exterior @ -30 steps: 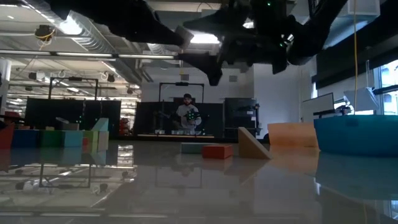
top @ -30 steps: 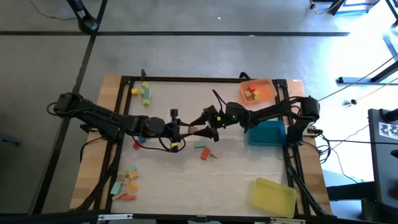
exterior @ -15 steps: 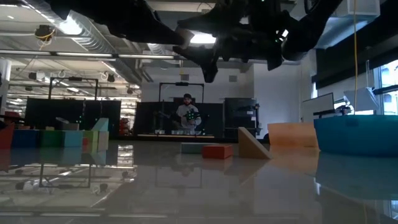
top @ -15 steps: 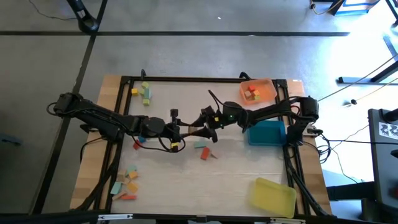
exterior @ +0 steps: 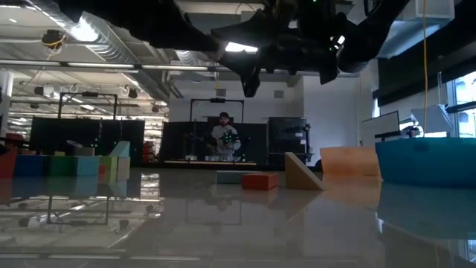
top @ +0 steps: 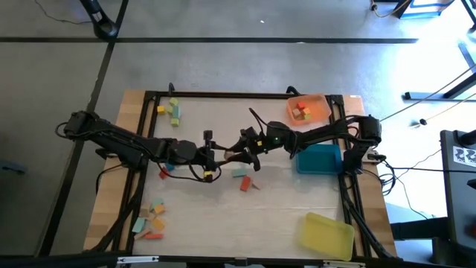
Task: Sort blocks by size
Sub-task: Put the brown cube block into the orange bin
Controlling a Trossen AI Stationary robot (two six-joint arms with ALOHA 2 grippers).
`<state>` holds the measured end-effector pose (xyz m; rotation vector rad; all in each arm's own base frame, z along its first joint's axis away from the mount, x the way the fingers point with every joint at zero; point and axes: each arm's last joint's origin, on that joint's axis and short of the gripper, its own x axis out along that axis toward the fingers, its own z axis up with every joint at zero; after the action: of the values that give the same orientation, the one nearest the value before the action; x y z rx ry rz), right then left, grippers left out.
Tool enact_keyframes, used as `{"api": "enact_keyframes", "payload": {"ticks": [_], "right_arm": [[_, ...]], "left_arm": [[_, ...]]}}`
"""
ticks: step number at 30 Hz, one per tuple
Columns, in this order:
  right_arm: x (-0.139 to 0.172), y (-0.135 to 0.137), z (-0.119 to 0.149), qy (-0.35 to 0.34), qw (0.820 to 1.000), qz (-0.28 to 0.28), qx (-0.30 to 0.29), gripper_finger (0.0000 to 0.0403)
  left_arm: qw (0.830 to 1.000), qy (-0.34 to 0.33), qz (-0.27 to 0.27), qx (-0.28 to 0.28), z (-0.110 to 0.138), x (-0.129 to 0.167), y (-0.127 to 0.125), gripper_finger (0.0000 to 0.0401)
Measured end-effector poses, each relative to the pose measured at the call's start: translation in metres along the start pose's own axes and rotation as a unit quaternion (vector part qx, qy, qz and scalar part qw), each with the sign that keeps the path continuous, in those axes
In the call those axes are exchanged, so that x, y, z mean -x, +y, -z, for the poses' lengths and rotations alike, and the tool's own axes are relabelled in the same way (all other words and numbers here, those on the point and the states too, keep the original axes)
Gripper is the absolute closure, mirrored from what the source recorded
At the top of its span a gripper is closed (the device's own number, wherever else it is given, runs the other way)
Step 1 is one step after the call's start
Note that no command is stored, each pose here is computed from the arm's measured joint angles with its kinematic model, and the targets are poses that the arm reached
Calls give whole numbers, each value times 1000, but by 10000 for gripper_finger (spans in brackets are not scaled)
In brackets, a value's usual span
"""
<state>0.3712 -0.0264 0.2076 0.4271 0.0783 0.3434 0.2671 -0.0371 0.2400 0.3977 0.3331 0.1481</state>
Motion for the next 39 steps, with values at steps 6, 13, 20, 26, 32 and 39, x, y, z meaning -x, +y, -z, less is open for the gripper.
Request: {"api": "enact_keyframes", "payload": {"ticks": [6, 13, 20, 26, 32, 39], "right_arm": [[3, 0, -6, -6, 1000, 1, 5, 263], [16, 7, -26, -1, 999, 26, 36, 261], [44, 8, -47, 36, 990, 121, 65, 263], [85, -4, -62, 86, 958, 262, 73, 263], [139, -26, -68, 158, 888, 429, 54, 261], [202, -58, -65, 237, 774, 587, -5, 263]], "left_arm": [[1000, -1, -4, 4, -9, 24, 4, 184], [997, 50, 4, 57, -5, 63, 14, 189], [984, 135, 9, 118, 20, 76, 12, 192], [976, 153, 3, 157, 41, 72, 4, 192], [964, 172, -15, 202, 58, 69, 1, 192], [966, 143, -35, 212, 68, 63, 5, 192]]}}
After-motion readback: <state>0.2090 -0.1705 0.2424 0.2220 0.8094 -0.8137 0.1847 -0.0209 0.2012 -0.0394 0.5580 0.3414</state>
